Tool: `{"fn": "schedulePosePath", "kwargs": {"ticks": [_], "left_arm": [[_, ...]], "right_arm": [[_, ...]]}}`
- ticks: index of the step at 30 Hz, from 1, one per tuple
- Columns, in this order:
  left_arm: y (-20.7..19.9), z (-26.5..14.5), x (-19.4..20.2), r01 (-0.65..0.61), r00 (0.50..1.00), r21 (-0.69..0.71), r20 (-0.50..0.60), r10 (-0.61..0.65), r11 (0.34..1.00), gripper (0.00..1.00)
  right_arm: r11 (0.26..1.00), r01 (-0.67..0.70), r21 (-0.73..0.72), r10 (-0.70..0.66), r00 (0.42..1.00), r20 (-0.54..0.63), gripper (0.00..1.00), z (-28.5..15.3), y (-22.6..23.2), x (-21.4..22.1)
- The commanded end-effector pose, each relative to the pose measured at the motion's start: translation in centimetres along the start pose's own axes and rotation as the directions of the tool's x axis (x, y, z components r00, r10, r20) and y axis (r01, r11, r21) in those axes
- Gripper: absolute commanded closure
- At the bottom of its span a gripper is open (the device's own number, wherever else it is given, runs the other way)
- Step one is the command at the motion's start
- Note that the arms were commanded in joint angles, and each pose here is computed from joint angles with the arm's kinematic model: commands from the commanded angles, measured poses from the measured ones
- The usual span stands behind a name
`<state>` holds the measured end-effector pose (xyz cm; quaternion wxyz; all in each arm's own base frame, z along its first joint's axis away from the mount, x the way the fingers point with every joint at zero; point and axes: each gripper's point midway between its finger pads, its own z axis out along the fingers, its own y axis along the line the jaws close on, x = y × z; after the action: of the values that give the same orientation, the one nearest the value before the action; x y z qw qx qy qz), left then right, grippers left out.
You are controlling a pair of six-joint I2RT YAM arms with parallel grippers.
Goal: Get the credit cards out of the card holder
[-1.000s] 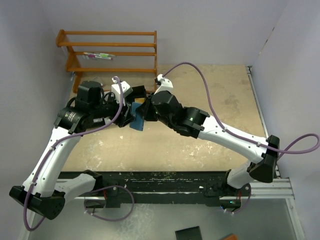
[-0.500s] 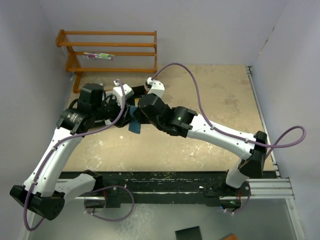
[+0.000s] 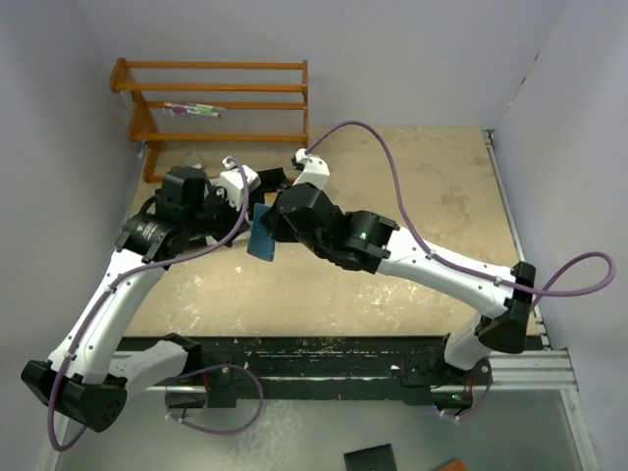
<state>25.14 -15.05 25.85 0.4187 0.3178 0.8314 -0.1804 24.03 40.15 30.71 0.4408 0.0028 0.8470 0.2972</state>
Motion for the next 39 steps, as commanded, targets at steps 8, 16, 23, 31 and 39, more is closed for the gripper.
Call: {"fn": "schedulePosePath", "kwargs": {"ticks": [8,16,23,31,39], "left_arm": [[2.6,-2.2,-2.4,-0.018,0.999,-0.162,0.046,0.025,0.987,1.0],[0.3,-4.1,-3.5,-0.069,0.992,-0.07,0.099,0.076,0.995,0.9],[-5.4,-5.1,-4.5,-0.024,0.991,0.238,0.131,-0.008,0.971,0.02],[-8.2,-7.0,-6.6,0.014,0.983,0.394,0.162,-0.085,0.919,0.01],[-9.9,-8.7,-6.0,-0.097,0.979,0.456,0.204,0.002,0.885,0.54]], "right_arm": [[0.993,-0.072,-0.09,0.076,0.996,0.053,1.0,-3.4,1.5,-2.9],[0.945,-0.078,-0.316,0.09,0.996,0.022,1.0,-4.7,0.8,-3.8],[0.842,-0.037,-0.538,0.077,0.996,0.053,1.0,-7.5,2.7,-5.6],[0.752,0.016,-0.658,0.05,0.995,0.081,1.0,-9.9,4.5,-6.5],[0.677,0.053,-0.734,0.014,0.996,0.085,1.0,-12.4,4.1,-5.7]]}}
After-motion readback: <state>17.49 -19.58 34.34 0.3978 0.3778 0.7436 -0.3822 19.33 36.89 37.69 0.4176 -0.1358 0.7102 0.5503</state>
